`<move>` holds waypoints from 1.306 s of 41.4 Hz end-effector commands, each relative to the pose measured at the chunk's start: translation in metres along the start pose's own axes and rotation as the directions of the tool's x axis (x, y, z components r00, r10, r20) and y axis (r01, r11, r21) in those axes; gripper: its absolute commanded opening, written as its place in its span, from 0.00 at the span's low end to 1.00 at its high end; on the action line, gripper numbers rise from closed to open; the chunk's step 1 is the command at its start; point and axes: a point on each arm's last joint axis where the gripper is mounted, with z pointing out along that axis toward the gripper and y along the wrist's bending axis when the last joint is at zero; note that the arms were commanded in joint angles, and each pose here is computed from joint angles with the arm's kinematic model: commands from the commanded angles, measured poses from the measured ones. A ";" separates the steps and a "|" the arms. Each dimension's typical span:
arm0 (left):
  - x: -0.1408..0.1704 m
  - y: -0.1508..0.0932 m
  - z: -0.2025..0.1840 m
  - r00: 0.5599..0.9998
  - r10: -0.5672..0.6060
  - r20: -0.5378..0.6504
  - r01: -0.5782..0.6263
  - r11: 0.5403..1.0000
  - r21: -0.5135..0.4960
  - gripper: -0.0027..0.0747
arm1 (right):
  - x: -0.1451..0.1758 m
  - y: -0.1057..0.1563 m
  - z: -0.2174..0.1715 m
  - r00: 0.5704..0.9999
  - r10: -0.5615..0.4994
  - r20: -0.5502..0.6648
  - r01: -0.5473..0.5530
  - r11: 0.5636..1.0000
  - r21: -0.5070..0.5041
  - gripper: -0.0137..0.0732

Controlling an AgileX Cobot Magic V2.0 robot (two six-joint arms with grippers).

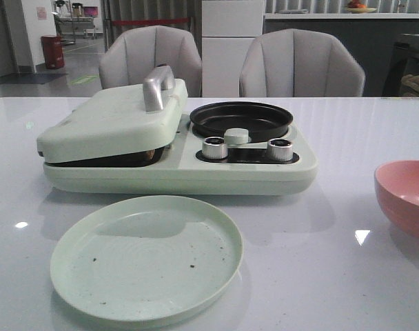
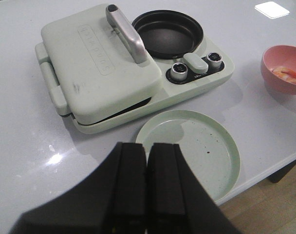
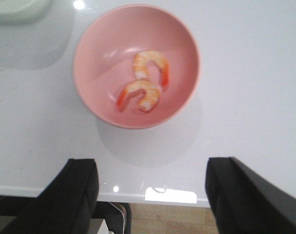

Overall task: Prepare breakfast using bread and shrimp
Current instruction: 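Reach the right gripper to the pink bowl rim and grasp it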

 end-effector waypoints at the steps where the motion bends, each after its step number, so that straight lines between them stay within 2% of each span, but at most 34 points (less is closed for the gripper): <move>1: -0.013 -0.002 -0.005 0.996 -0.009 0.090 0.009 1.000 0.000 0.16 | -0.021 -0.018 0.006 0.999 0.045 0.030 -0.047 0.997 0.062 0.81; 8: -0.013 -0.002 -0.005 0.996 -0.009 0.090 0.009 1.000 0.000 0.16 | -0.037 -0.029 0.039 0.995 0.093 -0.046 -0.088 0.992 0.086 0.81; 20: -0.013 -0.002 -0.005 0.996 -0.009 0.090 0.009 1.000 0.000 0.16 | -0.061 -0.028 0.101 0.993 0.078 -0.093 -0.072 0.995 0.072 0.81; 34: -0.013 -0.002 -0.005 0.996 -0.009 0.090 0.009 1.000 0.000 0.16 | -0.061 -0.025 0.155 0.990 0.065 -0.129 -0.058 0.997 0.055 0.80; 38: -0.013 -0.002 -0.005 0.996 -0.009 0.090 0.009 1.000 0.000 0.16 | -0.060 -0.024 0.160 0.988 0.064 -0.143 -0.057 0.997 0.055 0.70; 45: -0.013 -0.002 -0.005 0.996 -0.009 0.090 0.009 1.000 0.000 0.16 | -0.060 -0.024 0.161 0.988 0.063 -0.142 -0.056 0.997 0.055 0.44; 54: -0.013 -0.002 -0.005 0.996 -0.009 0.090 0.009 1.000 0.000 0.16 | -0.062 -0.025 0.154 0.991 0.064 -0.121 -0.058 0.997 0.055 0.27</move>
